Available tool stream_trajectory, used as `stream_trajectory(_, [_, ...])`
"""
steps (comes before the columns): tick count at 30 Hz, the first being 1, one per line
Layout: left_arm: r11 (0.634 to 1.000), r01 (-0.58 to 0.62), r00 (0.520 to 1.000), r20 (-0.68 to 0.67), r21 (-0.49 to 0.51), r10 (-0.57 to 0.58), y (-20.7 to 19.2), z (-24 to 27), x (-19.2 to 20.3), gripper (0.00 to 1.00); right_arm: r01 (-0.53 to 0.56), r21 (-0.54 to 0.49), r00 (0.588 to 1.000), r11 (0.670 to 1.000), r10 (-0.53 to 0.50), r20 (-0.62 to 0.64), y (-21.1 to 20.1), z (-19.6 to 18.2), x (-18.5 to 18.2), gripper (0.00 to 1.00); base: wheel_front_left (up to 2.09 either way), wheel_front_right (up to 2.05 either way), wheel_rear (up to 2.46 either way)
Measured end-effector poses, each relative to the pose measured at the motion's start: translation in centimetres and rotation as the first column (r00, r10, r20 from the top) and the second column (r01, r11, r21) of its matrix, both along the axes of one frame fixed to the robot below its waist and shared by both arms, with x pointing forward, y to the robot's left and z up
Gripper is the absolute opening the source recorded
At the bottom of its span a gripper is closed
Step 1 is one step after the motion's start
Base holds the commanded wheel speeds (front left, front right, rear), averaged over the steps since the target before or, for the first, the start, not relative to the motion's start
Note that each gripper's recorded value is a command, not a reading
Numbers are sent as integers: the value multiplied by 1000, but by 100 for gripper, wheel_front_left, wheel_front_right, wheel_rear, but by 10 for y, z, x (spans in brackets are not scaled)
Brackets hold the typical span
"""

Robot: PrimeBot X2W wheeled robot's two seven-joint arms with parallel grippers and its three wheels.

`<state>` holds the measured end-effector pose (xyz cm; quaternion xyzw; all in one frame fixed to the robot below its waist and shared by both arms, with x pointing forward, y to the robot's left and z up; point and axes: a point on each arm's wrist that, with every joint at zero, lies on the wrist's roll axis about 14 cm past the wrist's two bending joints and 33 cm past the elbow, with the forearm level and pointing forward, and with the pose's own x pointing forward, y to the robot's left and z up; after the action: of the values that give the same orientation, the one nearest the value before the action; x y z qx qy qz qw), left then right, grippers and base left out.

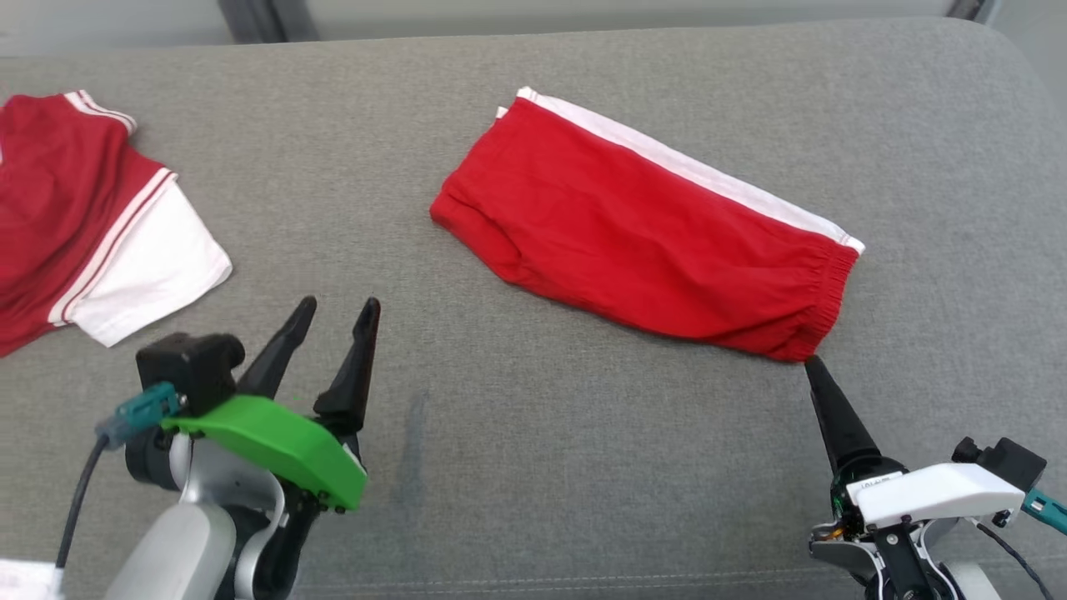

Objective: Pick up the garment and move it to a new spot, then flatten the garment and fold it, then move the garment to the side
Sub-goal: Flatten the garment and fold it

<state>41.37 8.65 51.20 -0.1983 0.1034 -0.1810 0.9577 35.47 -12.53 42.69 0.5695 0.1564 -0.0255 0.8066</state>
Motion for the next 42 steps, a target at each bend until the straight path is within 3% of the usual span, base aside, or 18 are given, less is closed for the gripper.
stream_trajectory(9, [984,-140,989,-58,-109,134,24,-7,-49,100,49,57,997,997,-46,-58,1,-5,12,100,0,0,0])
stream_trajectory(27, [967,-252,968,-10,-33,252,64,-3,-52,100,49,59,985,997,-39,-169,10,-37,36,100,0,0,0])
stream_trajectory(42, [967,-252,967,-56,-44,250,58,-10,-54,100,89,80,985,993,-75,-156,7,-37,60,100,0,0,0])
